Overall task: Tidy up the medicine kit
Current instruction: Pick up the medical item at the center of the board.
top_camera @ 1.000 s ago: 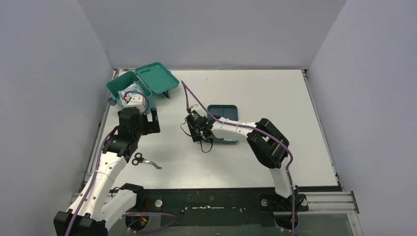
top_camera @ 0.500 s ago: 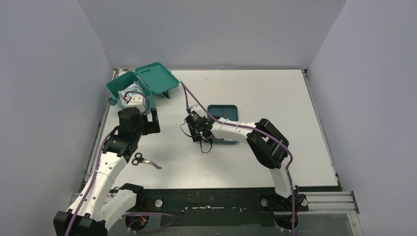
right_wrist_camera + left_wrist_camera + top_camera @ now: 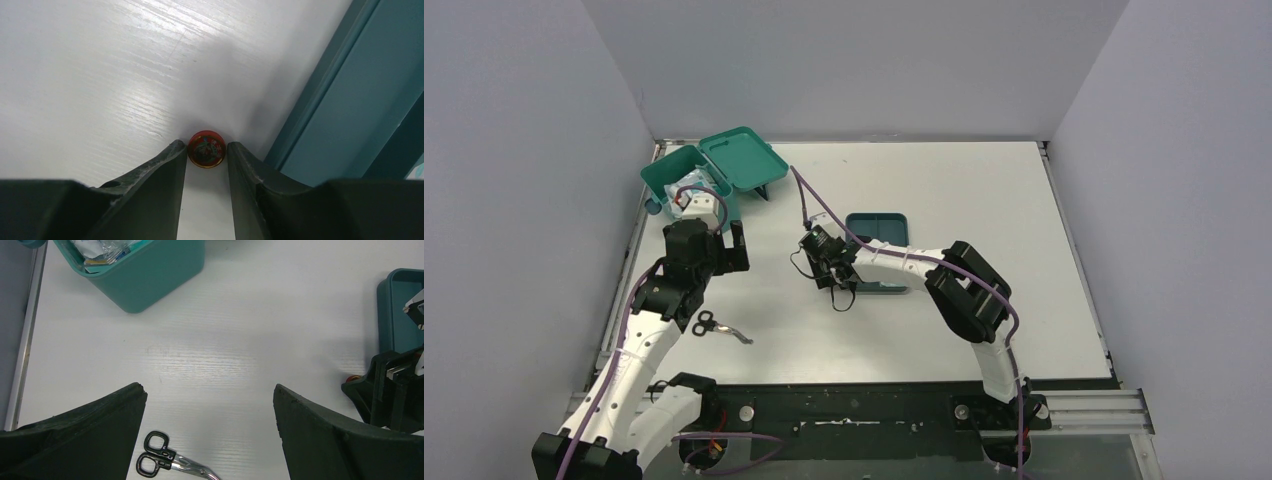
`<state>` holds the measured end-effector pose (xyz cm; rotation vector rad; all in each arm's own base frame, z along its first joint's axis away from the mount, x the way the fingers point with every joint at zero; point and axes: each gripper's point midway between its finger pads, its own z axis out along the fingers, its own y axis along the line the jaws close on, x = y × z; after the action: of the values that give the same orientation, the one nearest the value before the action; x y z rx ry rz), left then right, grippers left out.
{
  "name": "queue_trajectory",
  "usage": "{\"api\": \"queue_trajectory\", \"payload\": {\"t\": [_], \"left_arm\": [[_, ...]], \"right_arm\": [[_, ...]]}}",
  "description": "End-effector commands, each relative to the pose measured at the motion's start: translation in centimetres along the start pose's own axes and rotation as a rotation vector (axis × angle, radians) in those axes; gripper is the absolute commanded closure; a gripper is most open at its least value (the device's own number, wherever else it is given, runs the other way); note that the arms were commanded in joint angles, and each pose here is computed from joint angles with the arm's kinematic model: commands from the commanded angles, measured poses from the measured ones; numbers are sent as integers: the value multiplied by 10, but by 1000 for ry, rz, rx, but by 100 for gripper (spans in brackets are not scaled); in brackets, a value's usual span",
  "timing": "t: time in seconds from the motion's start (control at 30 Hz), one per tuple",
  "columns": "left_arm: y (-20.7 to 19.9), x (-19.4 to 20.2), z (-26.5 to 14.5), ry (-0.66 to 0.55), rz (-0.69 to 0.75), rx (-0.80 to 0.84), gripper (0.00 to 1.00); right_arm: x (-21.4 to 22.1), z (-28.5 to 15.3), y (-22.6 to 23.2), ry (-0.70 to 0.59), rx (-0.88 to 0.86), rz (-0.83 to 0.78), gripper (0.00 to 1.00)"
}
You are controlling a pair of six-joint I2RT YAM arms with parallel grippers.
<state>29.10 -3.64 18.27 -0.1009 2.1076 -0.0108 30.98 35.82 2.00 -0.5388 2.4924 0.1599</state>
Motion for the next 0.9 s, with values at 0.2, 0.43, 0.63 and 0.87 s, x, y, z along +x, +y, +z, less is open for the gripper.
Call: {"api": "queue_trajectory", "payload": {"t": [0.2, 0.43, 0.63, 0.87], "left_arm": [[-2, -15, -6, -49, 2, 5, 3], [-2, -16, -6, -53, 2, 6, 3], [-4, -14, -6, -47, 7, 13, 3], [-4, -14, -6, -50, 7, 14, 3]], "right_arm": [[-4, 5, 4, -32, 17, -25, 70], [-12, -3, 8, -47, -1, -23, 72], [-12, -11, 16, -39, -34, -14, 74], [-9, -22, 21, -42, -46, -7, 74]]}}
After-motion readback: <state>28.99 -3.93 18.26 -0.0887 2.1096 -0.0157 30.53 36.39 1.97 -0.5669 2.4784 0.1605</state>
